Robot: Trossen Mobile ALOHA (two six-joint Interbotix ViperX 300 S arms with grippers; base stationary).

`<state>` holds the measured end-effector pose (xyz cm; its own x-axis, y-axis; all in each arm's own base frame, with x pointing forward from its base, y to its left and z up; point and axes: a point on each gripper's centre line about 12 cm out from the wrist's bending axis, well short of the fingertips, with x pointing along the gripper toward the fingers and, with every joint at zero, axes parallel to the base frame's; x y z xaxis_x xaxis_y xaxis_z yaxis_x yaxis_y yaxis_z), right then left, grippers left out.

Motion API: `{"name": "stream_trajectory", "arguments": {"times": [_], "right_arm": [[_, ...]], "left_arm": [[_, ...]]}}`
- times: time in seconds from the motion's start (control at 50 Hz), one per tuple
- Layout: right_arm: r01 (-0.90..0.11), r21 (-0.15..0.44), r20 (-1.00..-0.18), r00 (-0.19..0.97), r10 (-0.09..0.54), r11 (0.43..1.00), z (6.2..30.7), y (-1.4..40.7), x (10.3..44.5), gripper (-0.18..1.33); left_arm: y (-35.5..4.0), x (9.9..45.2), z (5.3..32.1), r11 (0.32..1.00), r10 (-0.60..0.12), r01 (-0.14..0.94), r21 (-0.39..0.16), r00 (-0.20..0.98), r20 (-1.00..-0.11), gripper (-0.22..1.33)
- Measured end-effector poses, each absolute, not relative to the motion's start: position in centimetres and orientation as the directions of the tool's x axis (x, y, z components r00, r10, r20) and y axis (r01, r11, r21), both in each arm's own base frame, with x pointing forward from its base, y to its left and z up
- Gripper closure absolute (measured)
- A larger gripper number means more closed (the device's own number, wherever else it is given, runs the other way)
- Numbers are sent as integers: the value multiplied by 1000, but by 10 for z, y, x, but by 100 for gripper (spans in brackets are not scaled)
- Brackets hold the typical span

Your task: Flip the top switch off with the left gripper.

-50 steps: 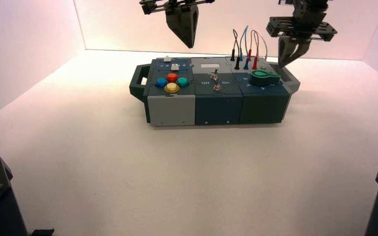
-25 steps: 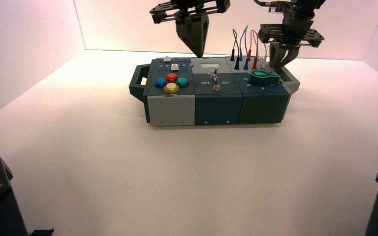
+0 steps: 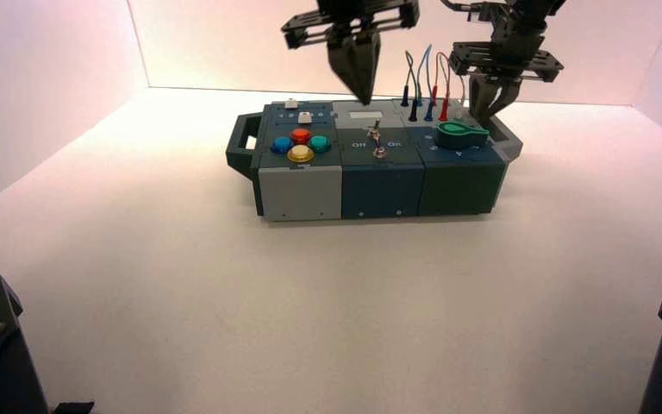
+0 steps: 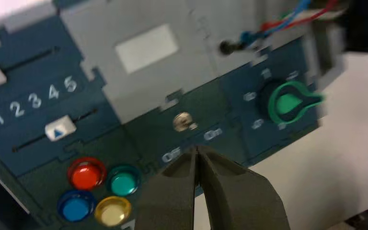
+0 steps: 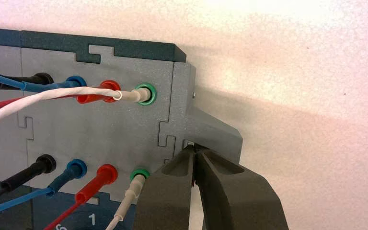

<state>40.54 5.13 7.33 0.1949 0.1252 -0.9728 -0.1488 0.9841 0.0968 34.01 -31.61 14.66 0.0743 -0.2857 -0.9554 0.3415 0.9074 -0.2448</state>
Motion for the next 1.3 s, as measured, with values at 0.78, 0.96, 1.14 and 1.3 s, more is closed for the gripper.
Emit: {"name": "stream_trajectory", "arguments": {"times": [0.78, 0.96, 1.14, 1.3], "right_arm": [[-150, 99, -973, 195, 128, 984, 72, 53, 408, 130], [-149, 98, -973, 195, 126, 984, 72, 52, 408, 130], [-149, 98, -973, 195, 126, 984, 72, 52, 408, 130], [-148, 99, -973, 195, 127, 984, 72, 52, 408, 130]], "left_arm": [[-335, 340, 119, 919, -263, 312, -239, 36, -964, 128], [-335, 340, 111, 922, -253, 309, -233, 26, -967, 128], [-335, 340, 105, 924, -242, 312, -223, 23, -970, 128], [-334, 341, 104, 925, -232, 316, -212, 28, -972, 128]]}}
